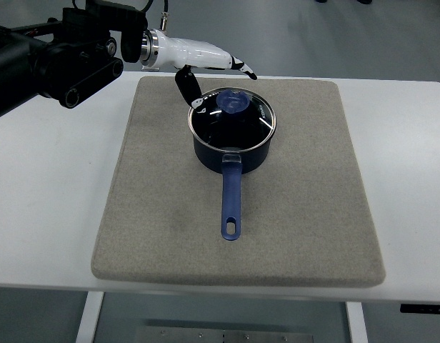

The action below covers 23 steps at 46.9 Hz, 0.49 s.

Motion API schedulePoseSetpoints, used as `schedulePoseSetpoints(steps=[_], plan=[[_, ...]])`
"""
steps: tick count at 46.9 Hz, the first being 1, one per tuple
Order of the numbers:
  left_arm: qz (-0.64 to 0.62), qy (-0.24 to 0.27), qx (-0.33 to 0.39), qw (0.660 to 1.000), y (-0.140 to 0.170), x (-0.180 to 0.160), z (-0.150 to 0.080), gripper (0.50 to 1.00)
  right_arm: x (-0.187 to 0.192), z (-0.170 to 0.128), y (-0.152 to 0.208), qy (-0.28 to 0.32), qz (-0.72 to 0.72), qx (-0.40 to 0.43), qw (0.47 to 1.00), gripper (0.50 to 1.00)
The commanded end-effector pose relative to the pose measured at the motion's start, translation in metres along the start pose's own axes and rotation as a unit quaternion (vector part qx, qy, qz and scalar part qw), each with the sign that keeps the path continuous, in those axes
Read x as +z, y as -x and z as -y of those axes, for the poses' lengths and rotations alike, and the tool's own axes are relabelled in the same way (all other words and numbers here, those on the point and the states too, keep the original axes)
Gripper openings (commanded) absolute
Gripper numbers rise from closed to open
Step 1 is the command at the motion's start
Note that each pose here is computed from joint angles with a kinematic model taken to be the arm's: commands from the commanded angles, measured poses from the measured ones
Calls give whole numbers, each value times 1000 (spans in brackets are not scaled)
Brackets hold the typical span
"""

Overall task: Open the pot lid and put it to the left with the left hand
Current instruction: 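Lower the left hand onto the blue lid knob and grasp it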

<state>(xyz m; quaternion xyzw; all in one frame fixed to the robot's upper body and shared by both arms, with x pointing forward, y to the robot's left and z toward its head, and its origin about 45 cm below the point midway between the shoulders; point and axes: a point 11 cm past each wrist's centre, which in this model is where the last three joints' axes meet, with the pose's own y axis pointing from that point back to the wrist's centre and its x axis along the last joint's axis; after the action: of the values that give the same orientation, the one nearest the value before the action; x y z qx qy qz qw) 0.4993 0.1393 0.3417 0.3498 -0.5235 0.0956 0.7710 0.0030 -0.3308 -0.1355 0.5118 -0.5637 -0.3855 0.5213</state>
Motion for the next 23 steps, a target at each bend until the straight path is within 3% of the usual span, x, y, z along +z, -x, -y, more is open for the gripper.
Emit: schedulePoseSetpoints(steps=[1, 19, 23], plan=[[3, 1, -1, 1000, 0, 3, 5, 979, 0, 0, 0, 0, 0, 0, 1000, 917], [21, 3, -17, 1000, 5, 8, 12, 941, 0, 0, 0, 0, 0, 0, 1000, 917], [20, 3, -18, 1000, 6, 8, 12, 891, 0, 0, 0, 0, 0, 0, 1000, 917]])
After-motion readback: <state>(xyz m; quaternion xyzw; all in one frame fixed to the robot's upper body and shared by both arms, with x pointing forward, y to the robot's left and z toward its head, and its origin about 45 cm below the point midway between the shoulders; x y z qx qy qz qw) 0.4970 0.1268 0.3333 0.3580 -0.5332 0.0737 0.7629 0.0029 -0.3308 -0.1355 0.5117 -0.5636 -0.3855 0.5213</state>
